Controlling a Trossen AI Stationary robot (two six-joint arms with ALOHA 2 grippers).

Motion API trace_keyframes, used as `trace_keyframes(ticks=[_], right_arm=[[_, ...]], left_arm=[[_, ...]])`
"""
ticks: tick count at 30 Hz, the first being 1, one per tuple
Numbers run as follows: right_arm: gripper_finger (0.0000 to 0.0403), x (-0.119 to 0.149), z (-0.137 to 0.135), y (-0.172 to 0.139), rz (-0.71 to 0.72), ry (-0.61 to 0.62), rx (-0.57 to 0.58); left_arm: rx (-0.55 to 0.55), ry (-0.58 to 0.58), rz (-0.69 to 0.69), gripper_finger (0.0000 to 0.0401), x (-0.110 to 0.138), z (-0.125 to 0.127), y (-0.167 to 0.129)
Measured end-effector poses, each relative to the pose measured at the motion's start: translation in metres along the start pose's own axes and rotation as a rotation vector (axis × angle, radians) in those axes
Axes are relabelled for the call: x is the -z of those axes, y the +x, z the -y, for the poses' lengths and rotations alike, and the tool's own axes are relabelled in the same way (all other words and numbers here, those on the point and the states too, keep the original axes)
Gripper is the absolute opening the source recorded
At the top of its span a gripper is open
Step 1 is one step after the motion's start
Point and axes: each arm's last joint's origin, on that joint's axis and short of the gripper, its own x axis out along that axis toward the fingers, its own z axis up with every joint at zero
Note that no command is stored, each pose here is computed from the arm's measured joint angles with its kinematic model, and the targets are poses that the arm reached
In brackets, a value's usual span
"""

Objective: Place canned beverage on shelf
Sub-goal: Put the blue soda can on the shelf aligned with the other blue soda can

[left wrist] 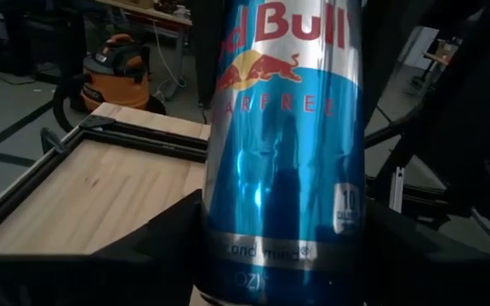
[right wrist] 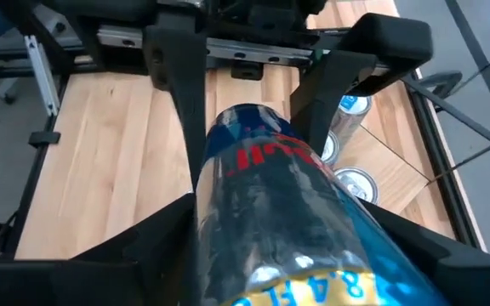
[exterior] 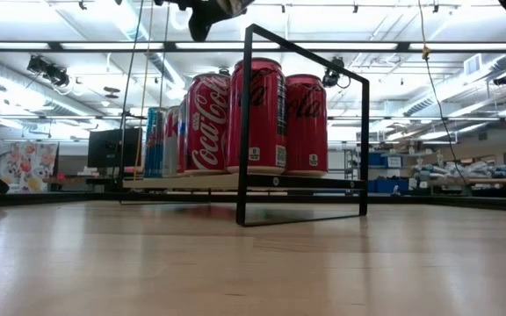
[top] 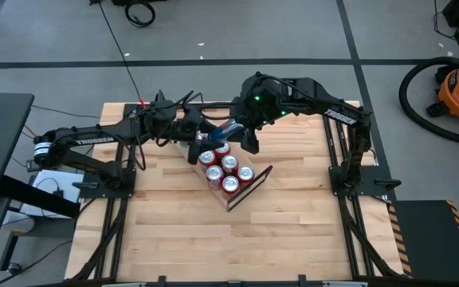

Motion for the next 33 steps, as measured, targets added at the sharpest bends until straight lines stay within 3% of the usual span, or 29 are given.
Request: trace_keyframes(ticks=[12,19,27,33], right_arm=[[0.0395,-0.006,0.008,-0.029,0.124,0.116,0.035],[0.0395,-0.005,0.022,-0.068,0.234,0.165,0.094],[0.0399,0.004,0.027,-0.125,0.371,0.244,0.292],[0.0398,0.008,0.029,-0.14,0.434,0.446,0.278]], left_arm=[[-0.007,-0.006,-0.006,0.025,0.001,-0.001,0.001],[-0.035,-0.006,-0.006,0.025,0.001,-0.002,0.0],[-0.173,0.003,0.032,0.0251,-0.004,-0.01,-0.008],[-0.358,0.212,0.045,0.0251,-0.007,-0.011,-0.012]])
